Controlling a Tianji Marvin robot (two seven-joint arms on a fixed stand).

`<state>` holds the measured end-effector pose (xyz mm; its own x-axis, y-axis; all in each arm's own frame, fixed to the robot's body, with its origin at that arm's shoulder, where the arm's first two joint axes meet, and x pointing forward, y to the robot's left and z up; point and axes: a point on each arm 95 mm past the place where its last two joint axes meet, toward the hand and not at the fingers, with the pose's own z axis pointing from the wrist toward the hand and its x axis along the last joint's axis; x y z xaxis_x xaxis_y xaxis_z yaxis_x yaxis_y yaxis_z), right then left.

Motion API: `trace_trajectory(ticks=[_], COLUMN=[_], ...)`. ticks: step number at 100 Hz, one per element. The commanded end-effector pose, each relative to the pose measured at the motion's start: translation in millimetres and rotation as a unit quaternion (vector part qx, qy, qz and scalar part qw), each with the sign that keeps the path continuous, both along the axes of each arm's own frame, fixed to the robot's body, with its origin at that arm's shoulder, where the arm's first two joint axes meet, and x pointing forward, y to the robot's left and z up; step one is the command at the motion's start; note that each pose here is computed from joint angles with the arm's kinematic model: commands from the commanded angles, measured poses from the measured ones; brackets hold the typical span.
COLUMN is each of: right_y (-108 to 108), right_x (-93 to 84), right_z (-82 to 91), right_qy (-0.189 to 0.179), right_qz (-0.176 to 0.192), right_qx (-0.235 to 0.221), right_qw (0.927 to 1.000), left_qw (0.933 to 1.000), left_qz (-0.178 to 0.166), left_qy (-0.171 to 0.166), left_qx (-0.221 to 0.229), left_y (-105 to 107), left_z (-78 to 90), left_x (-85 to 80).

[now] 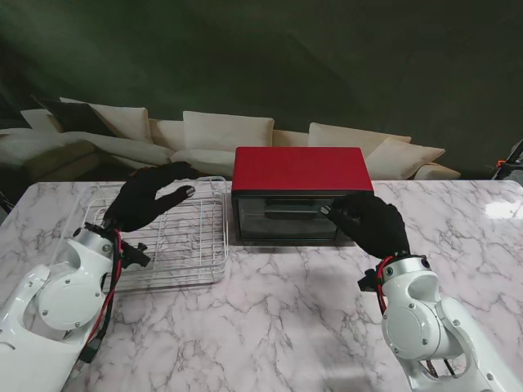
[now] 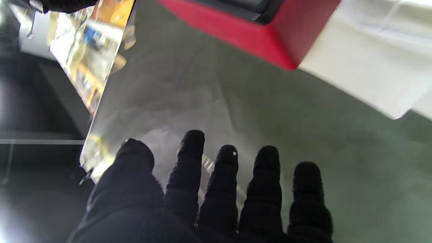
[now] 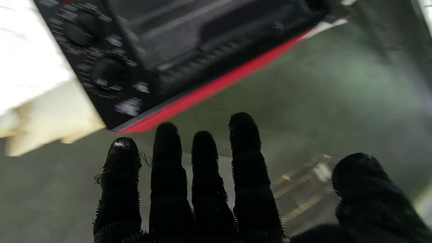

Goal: Slide the trays into the oven

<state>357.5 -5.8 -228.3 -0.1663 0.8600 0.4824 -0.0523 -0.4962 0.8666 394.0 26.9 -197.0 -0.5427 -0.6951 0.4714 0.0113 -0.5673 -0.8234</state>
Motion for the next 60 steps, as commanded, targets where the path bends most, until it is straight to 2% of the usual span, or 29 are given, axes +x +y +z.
trace_trajectory(ticks=[1, 9, 16, 32, 46, 60], right_y=[8, 16, 24, 41, 51, 56], right_x=[-2.8, -3.8, -4.7, -2.2, 9.4, 24.0], right_z=[14.2, 21.6, 25.5, 25.3, 8.2, -20.9], right_qy=[-0.036, -0.085, -0.109, -0.148, -0.139, -0.101], right_qz=[0.031, 0.082, 0.118, 0.181, 0.207, 0.212], right_qx=[0.024, 0.052, 0.064, 0.073, 0.109, 0.17], right_qw=[0.9986, 0.9917, 0.9848, 0.9697, 0.9622, 0.9572], left_qw=[0.9988, 0.9964, 0.9944, 0.9916, 0.9928, 0.9939], left_qz=[-0.026, -0.04, -0.047, -0.057, -0.041, -0.01], left_qy=[-0.024, -0.049, -0.064, -0.063, -0.024, 0.034], left_qx=[-0.032, -0.056, -0.069, -0.097, -0.11, -0.105], left_y=[-22, -37, -47, -62, -65, -58], left_z=[9.6, 10.3, 8.4, -4.4, -33.2, -64.3], left_x=[-7.1, -14.1, -19.9, -27.5, -22.7, -12.4])
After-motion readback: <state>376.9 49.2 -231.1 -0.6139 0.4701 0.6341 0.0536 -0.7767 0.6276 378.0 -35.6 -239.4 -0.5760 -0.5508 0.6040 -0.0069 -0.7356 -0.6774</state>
